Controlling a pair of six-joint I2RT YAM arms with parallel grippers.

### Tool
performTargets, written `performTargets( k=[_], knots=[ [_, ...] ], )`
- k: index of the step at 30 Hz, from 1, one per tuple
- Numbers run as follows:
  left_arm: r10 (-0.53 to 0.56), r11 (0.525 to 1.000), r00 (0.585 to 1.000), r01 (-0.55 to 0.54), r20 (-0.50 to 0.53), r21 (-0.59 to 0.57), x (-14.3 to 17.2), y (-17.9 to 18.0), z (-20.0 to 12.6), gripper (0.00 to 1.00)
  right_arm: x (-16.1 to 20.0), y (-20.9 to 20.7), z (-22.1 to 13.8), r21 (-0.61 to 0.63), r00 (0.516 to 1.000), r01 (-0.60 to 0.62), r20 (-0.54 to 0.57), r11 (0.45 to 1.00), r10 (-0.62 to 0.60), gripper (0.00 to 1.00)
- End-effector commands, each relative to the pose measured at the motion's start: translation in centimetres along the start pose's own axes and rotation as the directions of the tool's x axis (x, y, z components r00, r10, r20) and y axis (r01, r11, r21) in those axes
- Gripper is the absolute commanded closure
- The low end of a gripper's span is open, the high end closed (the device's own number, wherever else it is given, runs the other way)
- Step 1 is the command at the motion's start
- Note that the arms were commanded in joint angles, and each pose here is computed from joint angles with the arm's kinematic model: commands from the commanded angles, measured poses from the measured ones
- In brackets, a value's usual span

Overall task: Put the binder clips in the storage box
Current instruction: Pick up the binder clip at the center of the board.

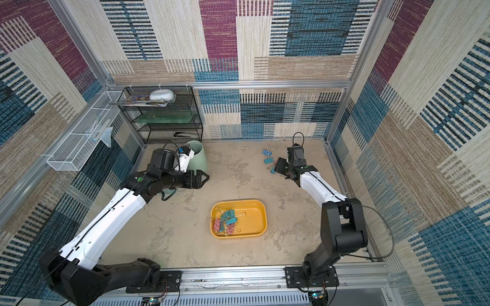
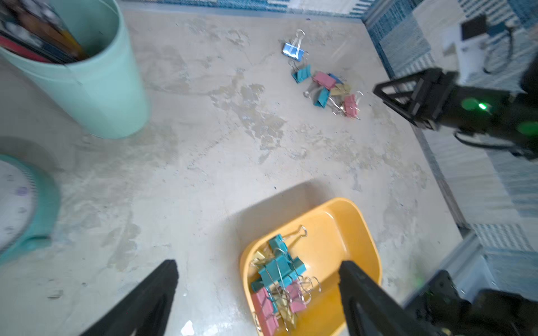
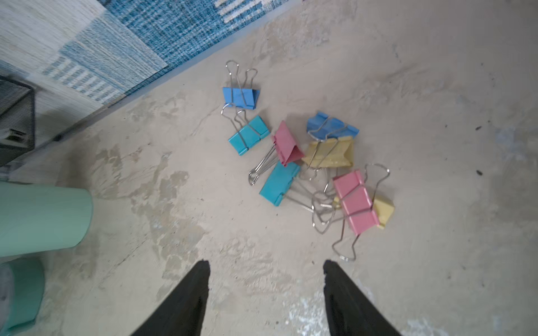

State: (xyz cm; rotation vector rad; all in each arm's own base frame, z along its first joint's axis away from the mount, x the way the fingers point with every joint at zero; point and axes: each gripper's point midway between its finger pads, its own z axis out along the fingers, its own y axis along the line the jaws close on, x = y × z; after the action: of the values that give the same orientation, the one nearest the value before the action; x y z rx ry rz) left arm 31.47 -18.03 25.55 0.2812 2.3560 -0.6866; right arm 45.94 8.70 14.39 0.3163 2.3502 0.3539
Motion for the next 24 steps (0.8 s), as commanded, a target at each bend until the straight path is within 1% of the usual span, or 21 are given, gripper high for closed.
performTargets(
  k=[1,5,9,11,15,17,21,24],
  knots=[
    [0.023,0.991,0.997,-0.033,0.078,0.130,-1.5,-2.4,-0.6,0.01,-0.4,1.6,2.2,-0.062,0.987,0.145,-0.062,0.987,-0.149,0.34],
    [0.020,0.988,0.994,-0.036,0.106,0.152,-1.7,-2.7,-0.9,0.01,-0.9,3.3,6.6,-0.126,0.970,0.177,-0.142,0.976,-0.195,0.38],
    [0.019,0.986,0.995,-0.035,0.102,0.161,-1.4,-2.7,-0.7,0.01,-2.4,4.5,10.2,-0.166,0.974,0.159,-0.135,0.973,-0.182,0.39],
    [0.015,0.986,0.995,-0.031,0.096,0.165,-1.3,-2.6,-0.5,0.01,-3.0,4.6,11.8,-0.163,0.971,0.173,-0.135,0.971,-0.196,0.39],
    [0.005,0.985,0.996,-0.020,0.088,0.173,-1.3,-2.7,-0.4,0.00,-4.0,5.0,14.5,-0.177,0.965,0.202,-0.131,0.963,-0.227,0.42],
    [0.002,0.985,0.996,-0.017,0.090,0.171,-1.3,-2.6,-0.5,0.00,-3.8,4.9,15.6,-0.187,0.962,0.205,-0.142,0.961,-0.233,0.47],
    [-0.007,0.986,0.996,-0.009,0.092,0.166,-1.4,-2.3,-0.5,0.01,-3.2,4.7,16.6,-0.202,0.955,0.218,-0.156,0.955,-0.251,0.67],
    [-0.021,0.986,0.996,0.006,0.091,0.167,-1.5,-2.1,-0.5,0.01,-2.6,4.5,16.5,-0.206,0.953,0.214,-0.172,0.955,-0.251,0.80]
  ],
)
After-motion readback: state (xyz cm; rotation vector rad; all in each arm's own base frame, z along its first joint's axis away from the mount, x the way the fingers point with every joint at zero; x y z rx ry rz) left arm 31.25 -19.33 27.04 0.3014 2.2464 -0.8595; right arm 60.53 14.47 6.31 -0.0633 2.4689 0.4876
